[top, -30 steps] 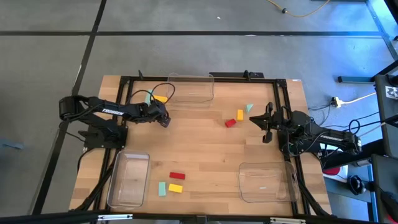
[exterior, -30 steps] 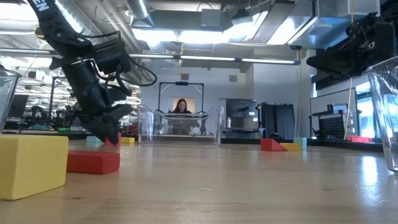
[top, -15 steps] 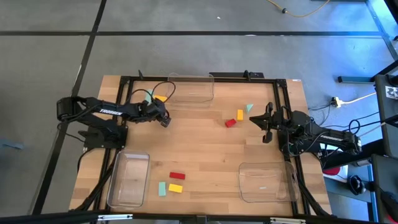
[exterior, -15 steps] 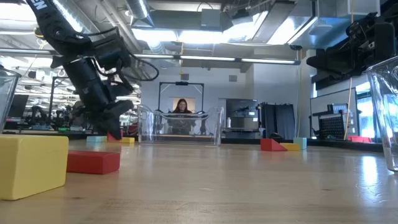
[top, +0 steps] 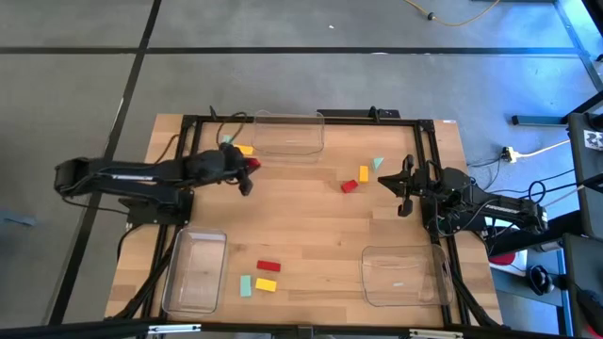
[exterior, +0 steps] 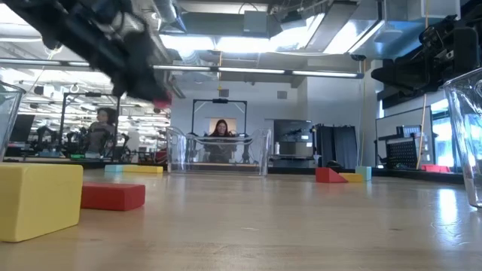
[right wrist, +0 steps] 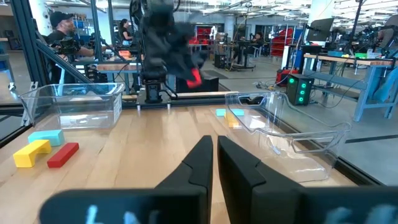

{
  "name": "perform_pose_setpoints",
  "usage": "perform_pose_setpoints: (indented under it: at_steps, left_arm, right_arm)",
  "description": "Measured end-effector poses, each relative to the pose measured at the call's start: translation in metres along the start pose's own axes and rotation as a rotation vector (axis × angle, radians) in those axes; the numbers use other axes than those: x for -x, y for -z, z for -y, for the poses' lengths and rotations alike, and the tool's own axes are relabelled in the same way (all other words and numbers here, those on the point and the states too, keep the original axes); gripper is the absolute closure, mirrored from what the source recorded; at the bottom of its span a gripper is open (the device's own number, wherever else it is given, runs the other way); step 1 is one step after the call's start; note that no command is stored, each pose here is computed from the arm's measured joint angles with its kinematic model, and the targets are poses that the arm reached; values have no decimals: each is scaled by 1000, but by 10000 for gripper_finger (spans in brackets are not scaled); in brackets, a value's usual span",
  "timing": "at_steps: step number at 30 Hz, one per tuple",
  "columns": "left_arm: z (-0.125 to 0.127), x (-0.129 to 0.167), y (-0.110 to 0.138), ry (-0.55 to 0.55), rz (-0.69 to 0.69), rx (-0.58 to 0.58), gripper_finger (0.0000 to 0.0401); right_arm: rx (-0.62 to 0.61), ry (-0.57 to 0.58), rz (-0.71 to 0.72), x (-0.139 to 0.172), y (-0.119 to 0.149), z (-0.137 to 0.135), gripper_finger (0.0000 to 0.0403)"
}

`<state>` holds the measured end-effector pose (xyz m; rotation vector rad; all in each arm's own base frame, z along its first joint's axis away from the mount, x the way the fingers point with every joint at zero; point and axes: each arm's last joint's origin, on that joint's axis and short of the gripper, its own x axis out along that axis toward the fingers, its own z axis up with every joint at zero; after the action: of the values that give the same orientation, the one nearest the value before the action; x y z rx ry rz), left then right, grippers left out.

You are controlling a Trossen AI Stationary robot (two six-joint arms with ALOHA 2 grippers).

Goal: Sort & place blocks by color
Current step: Put the top left red block into the top transparent bin

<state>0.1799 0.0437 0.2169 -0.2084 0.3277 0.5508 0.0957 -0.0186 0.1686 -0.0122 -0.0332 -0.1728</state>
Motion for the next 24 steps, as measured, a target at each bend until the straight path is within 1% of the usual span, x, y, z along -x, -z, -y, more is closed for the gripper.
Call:
perform_pose_setpoints:
  at_steps: [4,7,10,12,14,17,24]
  left_arm:
    - [15,17,-18,180,178,-66,322]
    - [26,26,-22,297,296,-114,322]
    - [32,30,-10,384,395,-139,322]
    - [33,32,0,430,466,-135,322]
    - [30,35,10,446,526,-115,322]
    - [26,37,18,446,573,-95,322]
    - [23,39,18,436,591,-94,322]
  right_arm:
    - [0,-1,0,0,0,0,375]
    - [0,0,0,0,0,0,375]
    - [0,0,0,0,0,0,375]
    - [0,0,0,0,0,0,375]
    - [0,-1,0,0,0,0,375]
    - [0,0,0,0,0,0,375]
    - [0,0,0,0,0,0,375]
